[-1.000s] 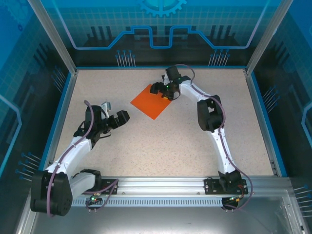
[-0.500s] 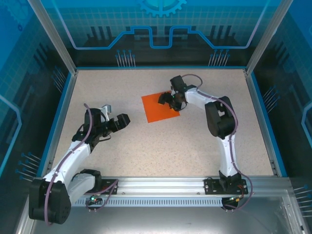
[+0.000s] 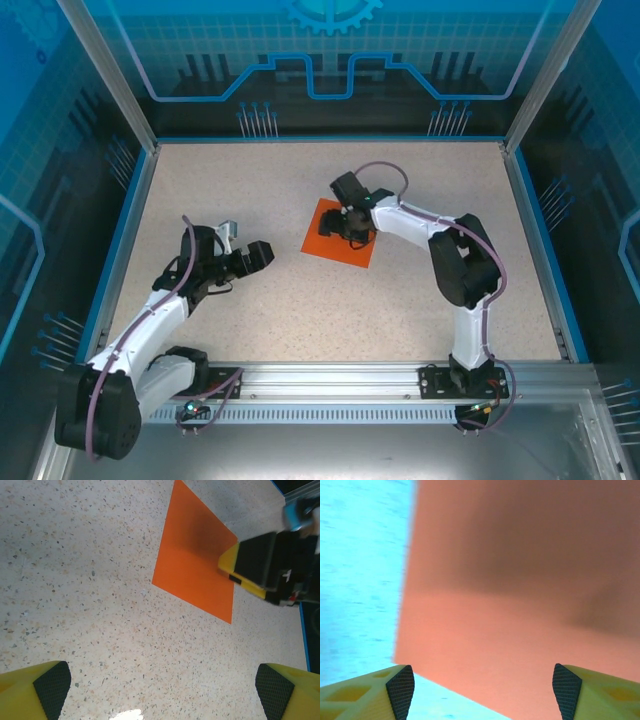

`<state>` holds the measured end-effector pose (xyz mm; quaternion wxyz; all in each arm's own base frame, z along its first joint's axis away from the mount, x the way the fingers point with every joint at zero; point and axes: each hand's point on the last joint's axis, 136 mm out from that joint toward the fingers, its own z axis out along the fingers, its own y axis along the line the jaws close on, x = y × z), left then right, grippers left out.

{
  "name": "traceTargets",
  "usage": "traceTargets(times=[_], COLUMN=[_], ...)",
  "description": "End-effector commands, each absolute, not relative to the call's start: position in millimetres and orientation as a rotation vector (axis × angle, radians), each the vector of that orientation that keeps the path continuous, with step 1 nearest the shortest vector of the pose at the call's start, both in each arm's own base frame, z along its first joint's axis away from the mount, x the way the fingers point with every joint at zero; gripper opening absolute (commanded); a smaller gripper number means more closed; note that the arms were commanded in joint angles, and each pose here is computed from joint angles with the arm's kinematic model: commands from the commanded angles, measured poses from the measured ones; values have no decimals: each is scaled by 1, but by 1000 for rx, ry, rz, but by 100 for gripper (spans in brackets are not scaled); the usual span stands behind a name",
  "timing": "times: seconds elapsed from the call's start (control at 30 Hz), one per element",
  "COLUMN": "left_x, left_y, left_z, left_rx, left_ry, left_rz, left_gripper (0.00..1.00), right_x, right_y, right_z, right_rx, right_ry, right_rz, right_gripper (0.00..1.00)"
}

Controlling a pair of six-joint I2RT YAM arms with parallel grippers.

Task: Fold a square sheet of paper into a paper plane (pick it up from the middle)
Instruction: Move the square sheet of paper to the center of the table.

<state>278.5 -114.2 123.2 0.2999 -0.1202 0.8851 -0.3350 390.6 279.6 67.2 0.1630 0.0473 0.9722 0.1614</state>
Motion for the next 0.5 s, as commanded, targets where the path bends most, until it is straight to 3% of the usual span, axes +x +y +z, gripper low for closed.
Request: traceTargets(times=[0.0, 0.2, 0.47], left_x=[273, 267, 263], left_y=[-117, -115, -116], left_z=[121, 117, 119], left_rx=[-315, -319, -326], left_ry=[2387, 2410, 2438], left_rz=[-897, -876, -857], left_gripper=[98, 98, 98], right_x=[388, 384, 362], right_y=[297, 319, 306], right_z=[61, 42, 15], right_rx=[24, -17, -12], right_ry=[2809, 2860, 2945], right_rz=[400, 464, 391], right_gripper=[76, 76, 76])
